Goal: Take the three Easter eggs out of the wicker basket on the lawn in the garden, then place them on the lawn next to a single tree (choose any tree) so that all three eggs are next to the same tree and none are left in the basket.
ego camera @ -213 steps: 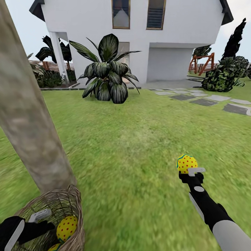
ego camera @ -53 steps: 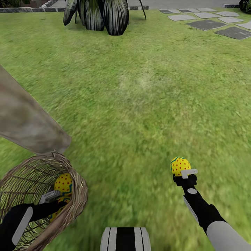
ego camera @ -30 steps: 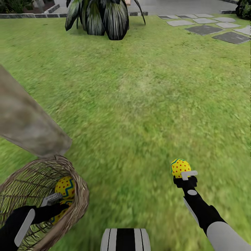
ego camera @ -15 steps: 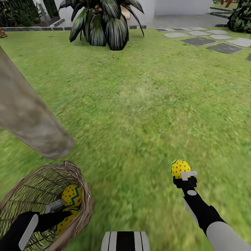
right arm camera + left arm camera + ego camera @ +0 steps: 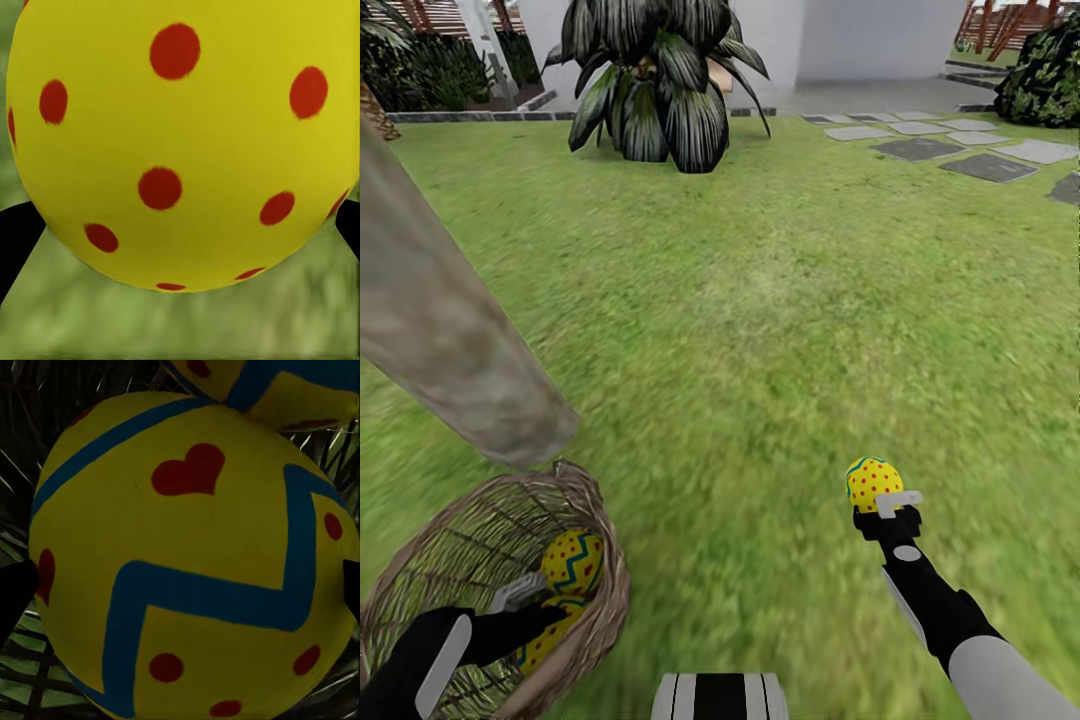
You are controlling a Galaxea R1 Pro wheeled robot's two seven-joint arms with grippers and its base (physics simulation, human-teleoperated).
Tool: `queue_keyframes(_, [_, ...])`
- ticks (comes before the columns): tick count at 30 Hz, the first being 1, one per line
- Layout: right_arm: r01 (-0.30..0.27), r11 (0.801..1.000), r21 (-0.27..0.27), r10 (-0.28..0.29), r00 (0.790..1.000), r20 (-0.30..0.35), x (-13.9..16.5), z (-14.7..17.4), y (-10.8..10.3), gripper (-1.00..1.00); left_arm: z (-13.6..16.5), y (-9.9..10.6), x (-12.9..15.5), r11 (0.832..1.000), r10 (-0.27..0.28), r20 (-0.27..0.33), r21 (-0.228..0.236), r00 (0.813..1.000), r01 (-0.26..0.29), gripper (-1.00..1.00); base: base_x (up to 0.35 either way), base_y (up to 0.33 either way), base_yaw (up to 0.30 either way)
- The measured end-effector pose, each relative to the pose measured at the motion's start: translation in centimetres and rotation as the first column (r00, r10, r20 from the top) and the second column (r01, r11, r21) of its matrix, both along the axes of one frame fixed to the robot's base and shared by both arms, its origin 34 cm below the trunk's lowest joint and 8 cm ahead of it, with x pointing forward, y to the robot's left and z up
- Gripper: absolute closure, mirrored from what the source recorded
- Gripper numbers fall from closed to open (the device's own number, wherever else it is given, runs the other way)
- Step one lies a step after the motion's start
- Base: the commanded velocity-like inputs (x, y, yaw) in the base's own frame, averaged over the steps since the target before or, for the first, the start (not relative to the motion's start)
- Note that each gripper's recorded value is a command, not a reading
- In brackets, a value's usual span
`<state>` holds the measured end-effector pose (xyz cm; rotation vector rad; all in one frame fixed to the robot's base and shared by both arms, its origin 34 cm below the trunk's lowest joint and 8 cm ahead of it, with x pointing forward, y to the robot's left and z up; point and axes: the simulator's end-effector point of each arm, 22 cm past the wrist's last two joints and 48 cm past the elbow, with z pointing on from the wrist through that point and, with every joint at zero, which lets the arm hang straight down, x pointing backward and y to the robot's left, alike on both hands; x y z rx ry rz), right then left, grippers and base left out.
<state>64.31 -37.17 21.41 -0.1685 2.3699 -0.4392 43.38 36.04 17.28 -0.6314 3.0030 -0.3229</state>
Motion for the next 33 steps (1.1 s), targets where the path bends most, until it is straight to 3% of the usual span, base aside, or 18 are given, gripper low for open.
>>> queue_keyframes(33, [-0.03, 0.999, 0.012, 0.029, 0.991, 0.129, 3.3, 7.8, 2.1, 1.0, 5.3, -0.6, 4.1, 1.0, 0.004, 0.137, -0.01, 0.991, -0.003, 1.0, -0.026, 0.016, 0.0])
